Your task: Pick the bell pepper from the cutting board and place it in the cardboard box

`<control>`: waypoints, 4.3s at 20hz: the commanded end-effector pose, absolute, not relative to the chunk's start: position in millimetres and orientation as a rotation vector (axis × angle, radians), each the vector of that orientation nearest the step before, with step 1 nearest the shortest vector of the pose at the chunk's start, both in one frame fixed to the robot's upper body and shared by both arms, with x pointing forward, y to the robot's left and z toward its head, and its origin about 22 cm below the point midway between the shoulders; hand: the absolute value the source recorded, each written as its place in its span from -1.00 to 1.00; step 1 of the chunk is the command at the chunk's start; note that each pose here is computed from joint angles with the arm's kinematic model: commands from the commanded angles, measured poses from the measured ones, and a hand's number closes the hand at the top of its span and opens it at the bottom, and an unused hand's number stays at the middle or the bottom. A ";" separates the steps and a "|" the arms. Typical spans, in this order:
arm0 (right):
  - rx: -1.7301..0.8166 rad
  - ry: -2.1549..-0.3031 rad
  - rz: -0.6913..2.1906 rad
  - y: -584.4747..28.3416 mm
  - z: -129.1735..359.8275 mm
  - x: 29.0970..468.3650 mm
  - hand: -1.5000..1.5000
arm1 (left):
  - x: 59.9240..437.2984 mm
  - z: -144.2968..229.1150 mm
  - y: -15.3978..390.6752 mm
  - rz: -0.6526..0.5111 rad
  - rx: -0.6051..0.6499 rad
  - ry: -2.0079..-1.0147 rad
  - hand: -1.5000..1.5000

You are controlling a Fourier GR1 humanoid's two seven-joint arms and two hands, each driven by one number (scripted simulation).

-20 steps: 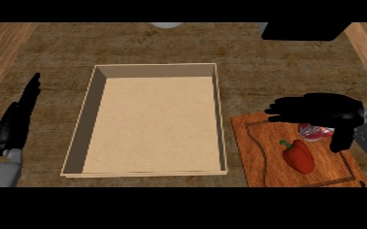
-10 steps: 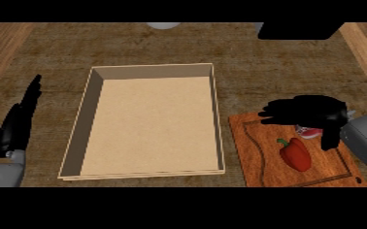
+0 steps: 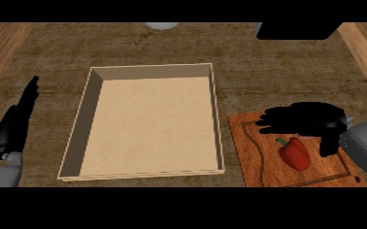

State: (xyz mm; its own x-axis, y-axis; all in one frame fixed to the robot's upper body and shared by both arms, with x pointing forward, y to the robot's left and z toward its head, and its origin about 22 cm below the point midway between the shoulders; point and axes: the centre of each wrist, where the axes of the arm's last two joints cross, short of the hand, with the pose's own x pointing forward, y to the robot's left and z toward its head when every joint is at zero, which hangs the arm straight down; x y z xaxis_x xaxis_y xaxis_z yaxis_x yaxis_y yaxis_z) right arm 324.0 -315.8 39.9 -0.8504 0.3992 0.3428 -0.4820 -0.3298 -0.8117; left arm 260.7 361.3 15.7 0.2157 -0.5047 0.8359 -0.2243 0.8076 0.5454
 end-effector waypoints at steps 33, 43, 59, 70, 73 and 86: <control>-0.563 -1.113 1.361 -333.2 -51.3 240.6 1.00 | 234.2 6.9 393.8 -0.096 0.771 -1.238 0.00; -1.048 -1.180 0.862 -284.9 -17.2 230.7 1.00 | 217.4 5.5 406.1 -0.078 0.805 -1.213 0.00; -1.197 -1.476 0.517 -93.1 109.0 178.9 1.00 | 245.9 14.6 374.5 -0.177 0.686 -1.348 0.00; -1.190 -1.393 0.340 -30.1 158.9 218.9 1.00 | 274.2 22.9 345.4 -0.248 0.601 -1.389 0.00; -1.147 -1.377 0.305 -28.8 170.6 248.6 1.00 | 273.7 27.1 343.3 -0.267 0.601 -1.398 0.00; -1.134 -1.149 0.237 -30.4 133.1 338.0 -1.00 | 282.9 22.5 340.5 -0.265 0.594 -1.413 0.00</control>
State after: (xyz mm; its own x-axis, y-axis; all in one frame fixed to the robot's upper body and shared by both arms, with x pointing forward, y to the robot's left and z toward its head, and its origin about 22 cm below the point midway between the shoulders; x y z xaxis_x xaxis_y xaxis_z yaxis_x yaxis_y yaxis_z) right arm 325.0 -32.7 141.8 0.2558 0.8372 0.4833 0.3554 0.3835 -0.8524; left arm 282.4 338.8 20.8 0.1674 -0.5145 0.8410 -0.1755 0.8239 0.5389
